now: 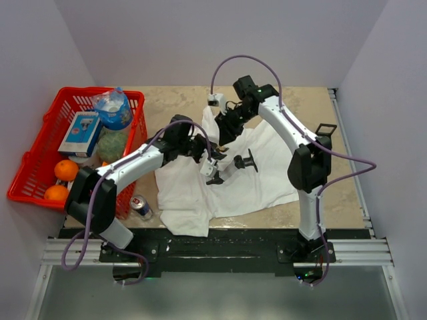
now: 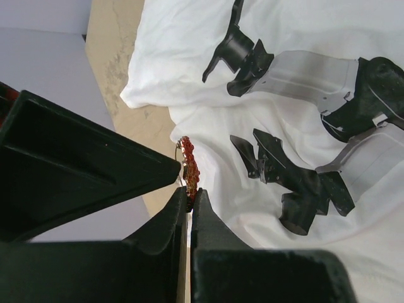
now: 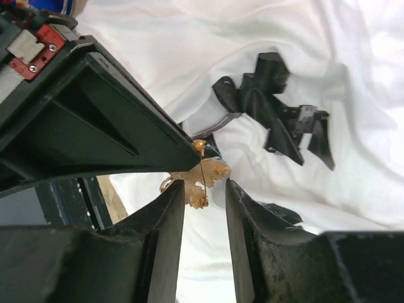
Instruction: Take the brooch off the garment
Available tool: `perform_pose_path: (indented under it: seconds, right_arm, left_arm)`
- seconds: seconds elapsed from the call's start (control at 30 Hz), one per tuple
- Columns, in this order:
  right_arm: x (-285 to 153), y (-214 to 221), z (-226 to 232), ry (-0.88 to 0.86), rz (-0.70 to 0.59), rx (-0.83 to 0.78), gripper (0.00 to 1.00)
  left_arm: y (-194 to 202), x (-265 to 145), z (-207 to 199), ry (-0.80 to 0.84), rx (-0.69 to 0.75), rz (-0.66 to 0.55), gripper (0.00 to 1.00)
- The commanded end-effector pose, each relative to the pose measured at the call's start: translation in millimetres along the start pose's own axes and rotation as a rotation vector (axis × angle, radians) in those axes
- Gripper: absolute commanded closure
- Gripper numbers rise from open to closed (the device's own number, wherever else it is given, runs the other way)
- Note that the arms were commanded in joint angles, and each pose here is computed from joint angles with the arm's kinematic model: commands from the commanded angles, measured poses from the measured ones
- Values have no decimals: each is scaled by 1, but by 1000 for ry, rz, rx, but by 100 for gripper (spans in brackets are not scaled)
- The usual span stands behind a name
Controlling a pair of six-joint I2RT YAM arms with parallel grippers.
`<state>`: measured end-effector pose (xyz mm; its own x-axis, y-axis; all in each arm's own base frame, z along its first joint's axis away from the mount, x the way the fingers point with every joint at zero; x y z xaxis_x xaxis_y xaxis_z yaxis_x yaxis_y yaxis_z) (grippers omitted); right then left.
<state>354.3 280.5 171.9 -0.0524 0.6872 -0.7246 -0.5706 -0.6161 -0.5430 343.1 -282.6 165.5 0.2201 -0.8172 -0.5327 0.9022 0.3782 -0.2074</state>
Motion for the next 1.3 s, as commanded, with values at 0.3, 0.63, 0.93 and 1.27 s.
perform_pose_path:
  seconds: [0.3,0.63,0.93,1.27]
  right_arm:
    - [-101,-19,-10,282,-316,-135,66]
    - [-86,13,15,165,-288,-130,74]
    - [-72,20,12,127,-238,-144,73]
    - [-53,43,10,92,-189,-85,74]
  left_arm:
    - [0,12,49,91,-998,-177,100]
    - [-13,23,29,255,-1319,-394,100]
    - [-19,25,26,282,-1325,-427,100]
    - [-26,20,33,282,-1336,-457,100]
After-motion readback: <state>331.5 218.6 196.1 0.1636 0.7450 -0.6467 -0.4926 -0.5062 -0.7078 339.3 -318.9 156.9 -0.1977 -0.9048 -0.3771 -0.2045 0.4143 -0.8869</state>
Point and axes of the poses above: each gripper's point midway between its finger pads, its own x axis out along the fingers, its own z axis along the line the jaws close on, y = z × x, the point moved 1 cm from there along -x, back along the fingers, and after that the axes turned 6 degrees about x, right-handed, at the moved point
